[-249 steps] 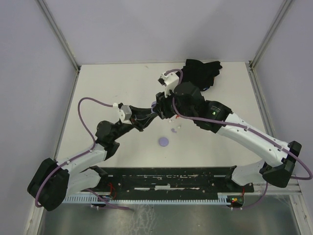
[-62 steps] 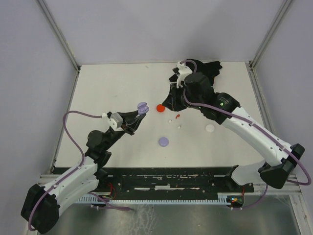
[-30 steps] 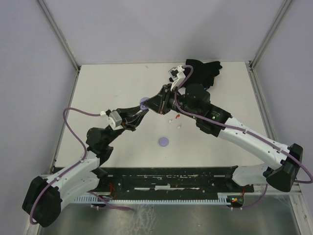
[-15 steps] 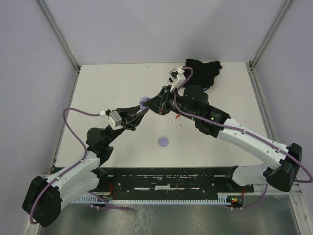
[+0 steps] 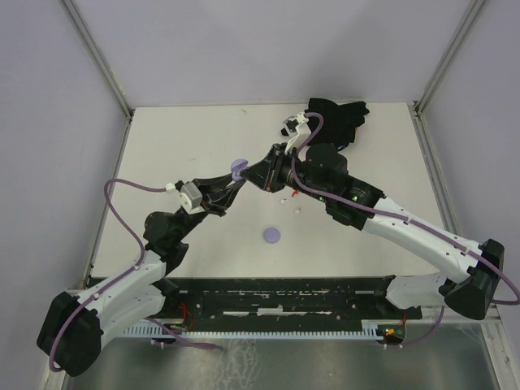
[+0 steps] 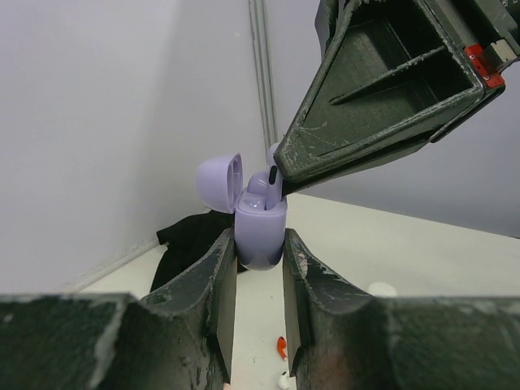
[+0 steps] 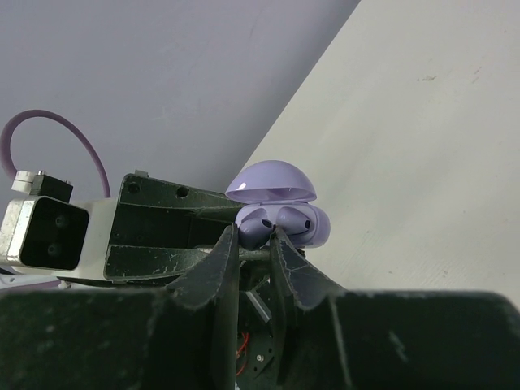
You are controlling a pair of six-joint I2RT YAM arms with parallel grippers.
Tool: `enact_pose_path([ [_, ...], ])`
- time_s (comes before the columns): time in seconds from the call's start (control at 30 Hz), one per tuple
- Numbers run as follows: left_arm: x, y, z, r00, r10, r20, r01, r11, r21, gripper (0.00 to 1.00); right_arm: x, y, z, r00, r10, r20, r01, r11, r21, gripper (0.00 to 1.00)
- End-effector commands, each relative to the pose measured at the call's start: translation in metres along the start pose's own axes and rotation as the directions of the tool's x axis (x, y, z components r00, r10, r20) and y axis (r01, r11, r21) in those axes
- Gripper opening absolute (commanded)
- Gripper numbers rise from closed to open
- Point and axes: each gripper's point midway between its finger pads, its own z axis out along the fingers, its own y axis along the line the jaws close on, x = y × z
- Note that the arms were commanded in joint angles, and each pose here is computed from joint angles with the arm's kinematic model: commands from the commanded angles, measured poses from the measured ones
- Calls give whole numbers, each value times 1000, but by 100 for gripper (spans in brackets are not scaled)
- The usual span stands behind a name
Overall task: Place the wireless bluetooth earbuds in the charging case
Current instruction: Place the earbud in the charging case.
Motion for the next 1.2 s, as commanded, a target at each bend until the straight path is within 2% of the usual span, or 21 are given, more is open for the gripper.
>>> enact_pose_path([
  [0.0, -26, 7, 5, 996, 8, 84, -6, 999, -33, 3, -9, 1, -8, 1000, -6, 25, 6, 1000, 17, 24],
  [0.43, 8, 0, 3, 999, -31, -13, 31, 1000, 6, 3, -6, 10, -4, 999, -35, -13, 34, 999, -17, 32],
  [0.73, 13, -16, 5, 998, -65, -26, 68, 993, 96, 3, -4, 13, 0, 998, -57, -33, 56, 998, -28, 37],
  [1.17, 18, -16, 4, 996, -77, -42, 81, 992, 93, 3, -14, 0, -15, 990, -137, -20, 138, 989, 55, 42],
])
